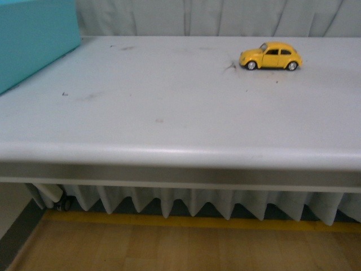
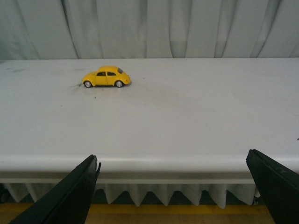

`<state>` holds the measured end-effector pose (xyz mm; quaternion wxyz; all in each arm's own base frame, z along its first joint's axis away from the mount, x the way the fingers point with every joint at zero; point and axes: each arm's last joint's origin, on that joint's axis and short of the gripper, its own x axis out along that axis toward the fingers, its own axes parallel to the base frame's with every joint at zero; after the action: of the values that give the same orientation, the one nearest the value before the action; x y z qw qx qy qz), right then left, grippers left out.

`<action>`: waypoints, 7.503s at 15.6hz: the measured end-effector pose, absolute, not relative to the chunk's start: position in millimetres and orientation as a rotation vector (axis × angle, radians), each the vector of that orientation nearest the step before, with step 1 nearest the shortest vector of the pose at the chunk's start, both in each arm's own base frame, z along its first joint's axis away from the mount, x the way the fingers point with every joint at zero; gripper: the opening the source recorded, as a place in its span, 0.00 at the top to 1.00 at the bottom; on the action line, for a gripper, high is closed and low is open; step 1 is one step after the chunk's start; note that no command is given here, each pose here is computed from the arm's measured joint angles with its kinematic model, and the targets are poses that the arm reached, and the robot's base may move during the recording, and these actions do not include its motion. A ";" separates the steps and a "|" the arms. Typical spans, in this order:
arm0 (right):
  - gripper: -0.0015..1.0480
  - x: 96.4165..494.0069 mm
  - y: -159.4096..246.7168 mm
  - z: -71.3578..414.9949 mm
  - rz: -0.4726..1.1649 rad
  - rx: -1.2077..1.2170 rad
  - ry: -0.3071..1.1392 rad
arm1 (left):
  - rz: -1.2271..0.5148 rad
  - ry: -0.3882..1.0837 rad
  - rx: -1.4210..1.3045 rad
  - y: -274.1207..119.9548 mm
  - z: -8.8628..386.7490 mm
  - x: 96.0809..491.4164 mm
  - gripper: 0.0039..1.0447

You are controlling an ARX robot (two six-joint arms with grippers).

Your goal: Wind up and store yellow beetle toy

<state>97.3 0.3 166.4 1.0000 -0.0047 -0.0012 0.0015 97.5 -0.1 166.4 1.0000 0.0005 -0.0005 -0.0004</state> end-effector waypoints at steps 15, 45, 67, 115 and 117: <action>0.06 97.3 0.3 166.4 0.003 -0.008 -0.002 | 0.000 -0.001 0.000 -0.1 166.4 97.4 0.06; 0.06 97.3 0.3 166.4 0.003 -0.008 -0.003 | 0.000 -0.001 0.000 -0.1 166.4 97.4 0.06; 0.06 376.0 -41.9 170.2 0.267 0.176 0.250 | 0.000 -0.001 0.000 -0.1 166.4 97.4 0.06; 0.60 369.5 -74.0 34.9 1.322 -0.609 0.609 | 0.000 -0.001 0.000 -0.1 166.4 97.4 0.06; 0.60 363.6 -83.1 38.0 1.310 -0.600 0.648 | 0.000 -0.001 0.000 -0.1 166.4 97.4 0.06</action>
<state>363.6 -83.1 38.0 0.7040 -0.2699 0.2912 0.5888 97.4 -0.1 166.4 1.0000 0.0001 -0.0005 -0.0002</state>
